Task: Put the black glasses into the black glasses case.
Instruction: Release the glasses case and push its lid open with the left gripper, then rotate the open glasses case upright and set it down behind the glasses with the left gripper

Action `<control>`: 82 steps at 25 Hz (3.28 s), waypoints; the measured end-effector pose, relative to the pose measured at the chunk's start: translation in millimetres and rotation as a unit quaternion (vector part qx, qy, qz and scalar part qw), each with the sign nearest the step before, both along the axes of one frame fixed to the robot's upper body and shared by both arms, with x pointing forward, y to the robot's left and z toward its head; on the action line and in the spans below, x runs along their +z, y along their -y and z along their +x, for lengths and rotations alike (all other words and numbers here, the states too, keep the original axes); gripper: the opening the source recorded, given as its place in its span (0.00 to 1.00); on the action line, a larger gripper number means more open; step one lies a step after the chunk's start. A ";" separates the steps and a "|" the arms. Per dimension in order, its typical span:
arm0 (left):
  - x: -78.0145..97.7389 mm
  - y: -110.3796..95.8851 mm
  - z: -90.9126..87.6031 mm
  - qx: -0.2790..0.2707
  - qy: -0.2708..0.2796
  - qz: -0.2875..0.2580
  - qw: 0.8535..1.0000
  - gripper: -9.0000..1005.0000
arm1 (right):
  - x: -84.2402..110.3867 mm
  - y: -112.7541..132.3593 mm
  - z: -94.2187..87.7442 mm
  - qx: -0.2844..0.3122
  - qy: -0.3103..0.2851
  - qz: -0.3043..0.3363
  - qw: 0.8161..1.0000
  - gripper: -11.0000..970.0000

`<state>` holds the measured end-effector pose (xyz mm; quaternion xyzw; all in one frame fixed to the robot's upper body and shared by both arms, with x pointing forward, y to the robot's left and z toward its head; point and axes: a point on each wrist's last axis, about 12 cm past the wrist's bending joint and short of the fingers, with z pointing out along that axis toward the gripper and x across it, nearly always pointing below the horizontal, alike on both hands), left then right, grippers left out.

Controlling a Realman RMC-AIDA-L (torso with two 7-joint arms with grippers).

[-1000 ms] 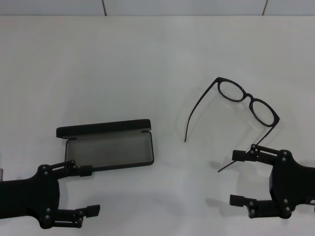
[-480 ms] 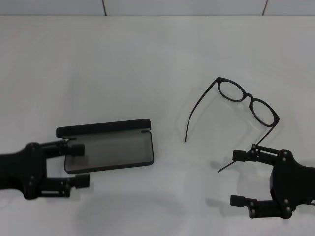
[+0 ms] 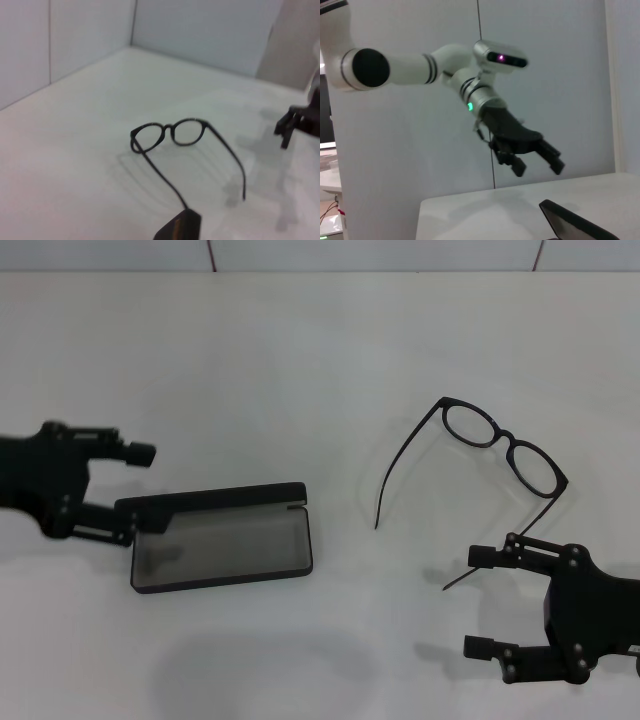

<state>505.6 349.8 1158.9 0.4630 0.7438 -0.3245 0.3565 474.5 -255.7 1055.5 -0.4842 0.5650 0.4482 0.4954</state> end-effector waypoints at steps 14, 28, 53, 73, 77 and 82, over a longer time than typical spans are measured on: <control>1.0 56.5 48.2 -0.103 0.028 0.163 0.981 0.85 | -2.0 -0.2 0.0 -0.005 -0.007 -0.001 1.000 0.86; -9.4 63.4 49.4 -0.103 0.045 0.178 0.978 0.82 | -2.1 -0.7 2.2 -0.008 -0.006 -0.004 1.000 0.86; -18.9 65.0 44.5 -0.113 0.073 0.194 0.972 0.34 | -4.1 -1.2 1.6 -0.011 -0.016 -0.005 1.000 0.85; -9.5 68.4 41.5 -0.110 0.115 0.182 0.970 0.21 | -3.5 -0.8 2.7 -0.014 -0.014 -0.004 1.000 0.85; -9.0 69.1 44.1 -0.102 0.127 0.181 0.970 0.22 | -3.5 -0.8 2.8 -0.014 -0.014 -0.004 1.000 0.85; -9.8 68.1 47.2 -0.091 0.183 0.165 0.965 0.23 | -3.5 -1.0 3.3 -0.014 -0.014 -0.005 1.000 0.84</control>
